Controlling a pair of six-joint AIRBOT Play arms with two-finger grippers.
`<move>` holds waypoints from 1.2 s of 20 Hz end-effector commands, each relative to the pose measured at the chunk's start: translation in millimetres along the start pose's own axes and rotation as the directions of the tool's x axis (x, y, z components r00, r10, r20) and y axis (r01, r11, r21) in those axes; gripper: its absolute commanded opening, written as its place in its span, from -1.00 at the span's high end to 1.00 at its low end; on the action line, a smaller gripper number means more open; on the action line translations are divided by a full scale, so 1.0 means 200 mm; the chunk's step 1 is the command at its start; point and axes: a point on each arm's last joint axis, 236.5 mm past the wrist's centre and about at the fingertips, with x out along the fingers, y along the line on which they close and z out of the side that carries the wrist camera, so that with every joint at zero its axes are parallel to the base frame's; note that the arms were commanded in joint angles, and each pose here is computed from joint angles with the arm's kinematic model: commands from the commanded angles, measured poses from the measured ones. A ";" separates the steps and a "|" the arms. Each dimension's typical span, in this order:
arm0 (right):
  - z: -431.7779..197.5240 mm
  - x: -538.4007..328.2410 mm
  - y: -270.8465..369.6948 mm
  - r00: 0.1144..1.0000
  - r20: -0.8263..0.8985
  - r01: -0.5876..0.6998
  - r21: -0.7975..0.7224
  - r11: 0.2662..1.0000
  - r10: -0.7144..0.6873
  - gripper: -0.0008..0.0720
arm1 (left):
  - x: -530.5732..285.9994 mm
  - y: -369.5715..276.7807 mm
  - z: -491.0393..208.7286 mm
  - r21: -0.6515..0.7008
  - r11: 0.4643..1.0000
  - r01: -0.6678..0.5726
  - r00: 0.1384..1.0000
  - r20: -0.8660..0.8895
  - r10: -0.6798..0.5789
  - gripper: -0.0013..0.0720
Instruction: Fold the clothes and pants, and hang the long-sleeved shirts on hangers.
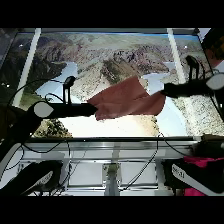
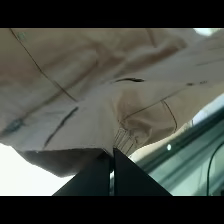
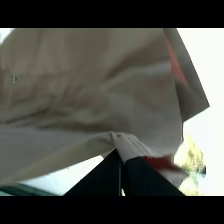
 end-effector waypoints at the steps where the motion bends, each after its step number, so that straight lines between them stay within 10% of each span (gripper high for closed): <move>1: 0.29 0.17 0.07 0.999 0.001 -0.033 -0.095 0.995 0.033 0.95 | 0.05 0.14 0.10 -0.062 0.997 -0.049 0.998 0.036 0.051 0.95; 9: 0.59 0.60 0.29 0.996 0.058 -0.059 -0.216 0.975 0.073 0.96 | 0.26 0.36 0.01 -0.146 0.982 -0.123 0.991 -0.063 0.115 0.95; 21: 0.90 0.92 0.22 0.951 0.302 -0.032 -0.099 0.995 0.061 0.87 | 0.22 0.49 0.37 -0.187 0.967 -0.170 0.946 0.242 0.214 0.94; 22: 0.97 0.90 0.22 0.930 0.363 -0.022 -0.099 0.995 0.056 0.31 | 0.22 0.50 0.39 -0.188 0.966 -0.176 0.939 0.264 0.222 0.79; 23: 1.06 0.86 0.22 0.898 0.436 -0.013 -0.097 0.995 0.054 -0.26 | 0.20 0.51 0.42 -0.190 0.965 -0.181 0.929 0.289 0.231 0.18; 24: 1.11 0.82 0.22 0.878 0.476 -0.010 -0.098 0.995 0.055 -0.31 | 0.18 0.52 0.47 -0.193 0.963 -0.189 0.913 0.326 0.245 -0.40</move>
